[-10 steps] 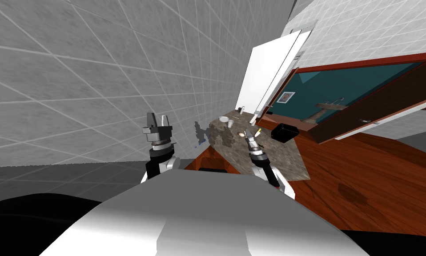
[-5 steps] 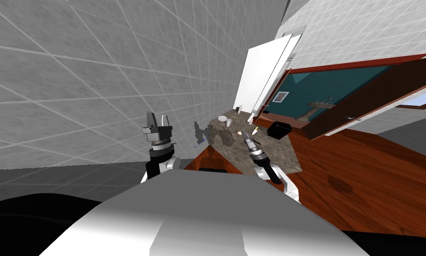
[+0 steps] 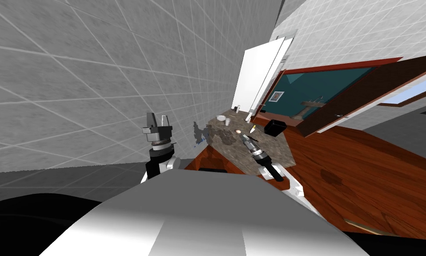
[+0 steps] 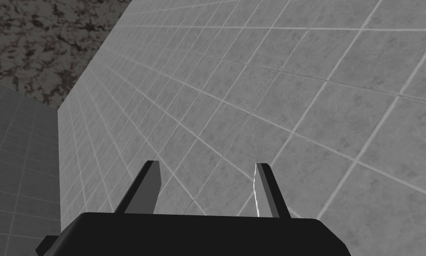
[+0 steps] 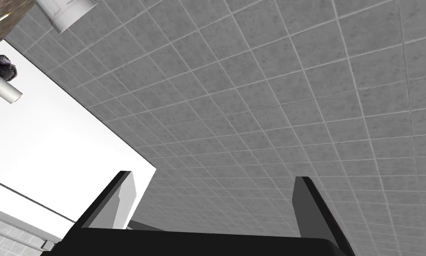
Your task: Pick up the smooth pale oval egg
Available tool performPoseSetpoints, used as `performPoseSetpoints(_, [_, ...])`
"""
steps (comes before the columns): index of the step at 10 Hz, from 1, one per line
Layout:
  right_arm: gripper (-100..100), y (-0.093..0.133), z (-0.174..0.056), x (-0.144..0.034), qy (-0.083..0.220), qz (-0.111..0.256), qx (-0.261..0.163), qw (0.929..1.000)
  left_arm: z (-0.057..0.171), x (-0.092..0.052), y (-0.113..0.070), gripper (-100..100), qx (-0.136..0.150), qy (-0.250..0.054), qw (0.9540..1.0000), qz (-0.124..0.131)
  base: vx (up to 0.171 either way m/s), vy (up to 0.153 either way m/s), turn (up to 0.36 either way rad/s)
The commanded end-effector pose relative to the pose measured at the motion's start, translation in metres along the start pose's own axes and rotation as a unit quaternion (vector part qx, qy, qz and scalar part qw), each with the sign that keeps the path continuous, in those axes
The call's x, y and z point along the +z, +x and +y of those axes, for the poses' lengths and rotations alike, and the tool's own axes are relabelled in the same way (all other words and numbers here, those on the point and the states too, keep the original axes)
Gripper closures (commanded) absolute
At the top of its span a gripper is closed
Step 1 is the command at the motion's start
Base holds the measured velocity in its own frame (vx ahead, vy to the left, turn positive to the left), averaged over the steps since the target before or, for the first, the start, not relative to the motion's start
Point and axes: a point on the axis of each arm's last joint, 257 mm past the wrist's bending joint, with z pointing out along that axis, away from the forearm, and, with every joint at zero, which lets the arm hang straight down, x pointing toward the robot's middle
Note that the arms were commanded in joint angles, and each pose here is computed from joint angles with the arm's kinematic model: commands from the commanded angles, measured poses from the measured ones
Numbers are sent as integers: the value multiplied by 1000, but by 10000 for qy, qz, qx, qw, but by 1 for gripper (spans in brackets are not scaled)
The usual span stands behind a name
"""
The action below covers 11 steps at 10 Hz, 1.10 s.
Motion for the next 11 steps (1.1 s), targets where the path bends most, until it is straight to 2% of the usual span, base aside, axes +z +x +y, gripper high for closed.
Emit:
performPoseSetpoints(1, [-100, 3, -8, -3, 32, 182, -182, 9997, 0, 0, 0, 0, 0, 0, 10000, 0, -29, 30, -32])
performPoseSetpoints(2, [-100, 10, -24, -9, 125, 443, -453, 9979, 0, 0, 0, 0, 0, 0, 10000, 0, -28, 27, -55])
performPoseSetpoints(3, [-100, 9, -24, -9, 114, 483, -491, 9976, 0, 0, 0, 0, 0, 0, 10000, 0, -23, 20, -27])
performPoseSetpoints(4, [-100, 16, -42, -16, 216, 742, -770, 9940, 0, 0, 0, 0, 0, 0, 10000, 0, -24, 26, -36])
performPoseSetpoints(5, [-100, 15, -42, -17, 206, 782, -810, 9934, 0, 0, 0, 0, 0, 0, 10000, 0, -20, 24, -18])
performPoseSetpoints(6, [-100, 19, -61, -25, 312, 1053, -1110, 9877, 0, 0, 0, 0, 0, 0, 10000, 0, -24, 26, -17])
performPoseSetpoints(7, [-100, 18, -61, -26, 306, 1077, -1135, 9872, 0, 0, 0, 0, 0, 0, 10000, 0, -19, 27, -9])
performPoseSetpoints(8, [-100, 21, -78, -35, 398, 1340, -1443, 9796, 0, 0, 0, 0, 0, 0, 10000, 0, -11, 39, 7])
performPoseSetpoints(9, [-100, 20, -81, -36, 415, 1370, -1465, 9788, 0, 0, 0, 0, 0, 0, 10000, 0, -5, 31, 1])
performPoseSetpoints(10, [-100, 21, -101, -48, 536, 1643, -1779, 9687, 0, 0, 0, 0, 0, 0, 10000, 0, 0, 42, 31])
performPoseSetpoints(11, [-100, 20, -101, -48, 531, 1659, -1797, 9682, 0, 0, 0, 0, 0, 0, 10000, 0, -1, 31, 8])
